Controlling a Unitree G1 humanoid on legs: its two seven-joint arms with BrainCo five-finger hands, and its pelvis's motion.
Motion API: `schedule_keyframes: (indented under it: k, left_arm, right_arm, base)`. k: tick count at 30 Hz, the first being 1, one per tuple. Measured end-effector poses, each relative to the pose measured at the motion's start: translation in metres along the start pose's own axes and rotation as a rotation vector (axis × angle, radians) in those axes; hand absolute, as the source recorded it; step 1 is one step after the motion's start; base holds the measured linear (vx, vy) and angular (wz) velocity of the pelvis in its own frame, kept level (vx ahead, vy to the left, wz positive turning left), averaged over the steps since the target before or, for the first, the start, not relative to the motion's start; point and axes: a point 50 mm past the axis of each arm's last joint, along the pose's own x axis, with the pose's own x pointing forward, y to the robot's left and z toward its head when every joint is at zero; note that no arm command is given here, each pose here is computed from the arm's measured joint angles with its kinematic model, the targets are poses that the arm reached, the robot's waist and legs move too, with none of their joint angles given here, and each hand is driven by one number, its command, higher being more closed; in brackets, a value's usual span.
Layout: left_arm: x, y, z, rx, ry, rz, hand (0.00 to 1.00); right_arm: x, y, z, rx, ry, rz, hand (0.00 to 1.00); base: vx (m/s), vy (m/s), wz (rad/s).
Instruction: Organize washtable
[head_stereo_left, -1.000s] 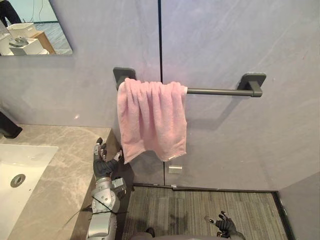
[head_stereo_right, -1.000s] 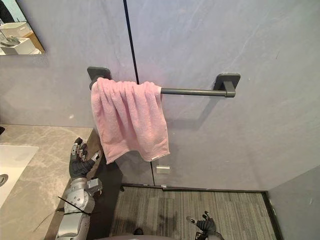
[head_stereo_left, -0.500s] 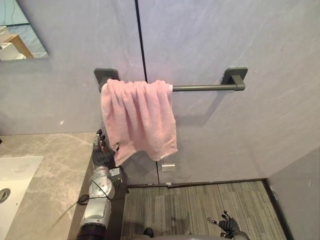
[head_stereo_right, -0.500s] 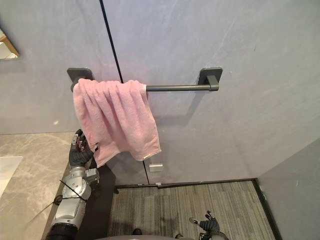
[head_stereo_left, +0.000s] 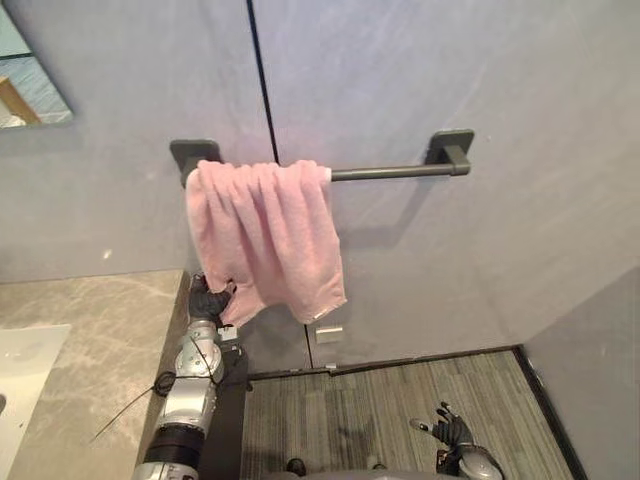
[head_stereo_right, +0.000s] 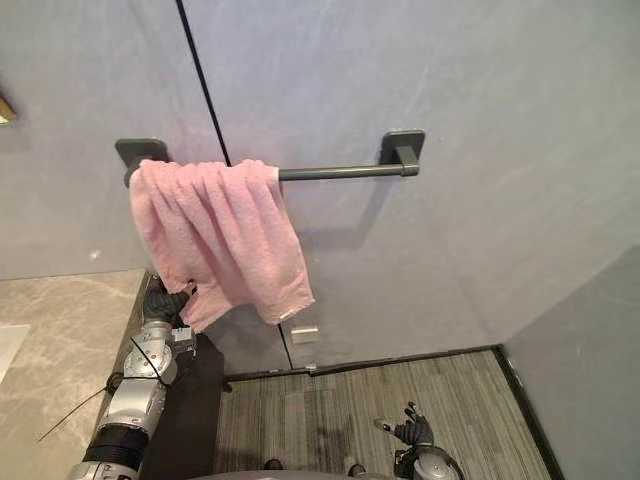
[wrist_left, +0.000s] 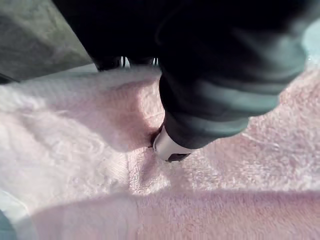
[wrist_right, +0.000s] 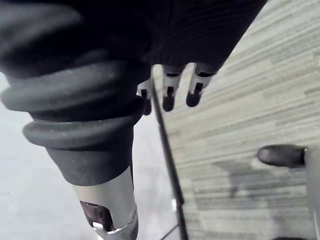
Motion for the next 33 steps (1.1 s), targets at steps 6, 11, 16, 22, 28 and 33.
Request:
schedule_keyframes:
  k: [6, 11, 16, 22, 28, 33]
  left_arm:
    - [0.001, -0.001, 0.007, -0.013, -0.028, -0.002, 1.0]
    - [-0.001, -0.002, 0.012, -0.035, -0.05, -0.003, 1.0]
    - [-0.003, -0.005, 0.014, -0.051, -0.056, -0.009, 1.0]
    - [-0.012, -0.017, 0.02, -0.088, -0.091, -0.063, 1.0]
    - [-0.017, -0.034, 0.02, -0.123, -0.082, -0.135, 1.0]
    - [-0.021, -0.044, 0.022, -0.154, -0.089, -0.172, 1.0]
  right_arm:
    - [-0.002, 0.01, 0.051, 0.004, -0.237, 0.045, 0.0]
    - [-0.008, 0.015, 0.079, 0.014, -0.365, 0.069, 0.0]
    - [-0.017, 0.023, 0.105, 0.014, -0.484, 0.121, 0.0]
    - [-0.033, 0.038, 0.142, -0.037, -0.66, 0.22, 0.0]
    - [-0.044, 0.067, 0.179, -0.097, -0.787, 0.379, 0.0]
    - [-0.051, 0.086, 0.194, -0.135, -0.834, 0.482, 0.0]
  base:
    - [-0.02, -0.002, -0.02]
    - [0.0, 0.0, 0.0]
    - [-0.01, -0.003, 0.0]
    - [-0.05, -0.005, 0.01]
    - [-0.02, -0.003, 0.0]
    - [0.01, -0.013, 0.07]
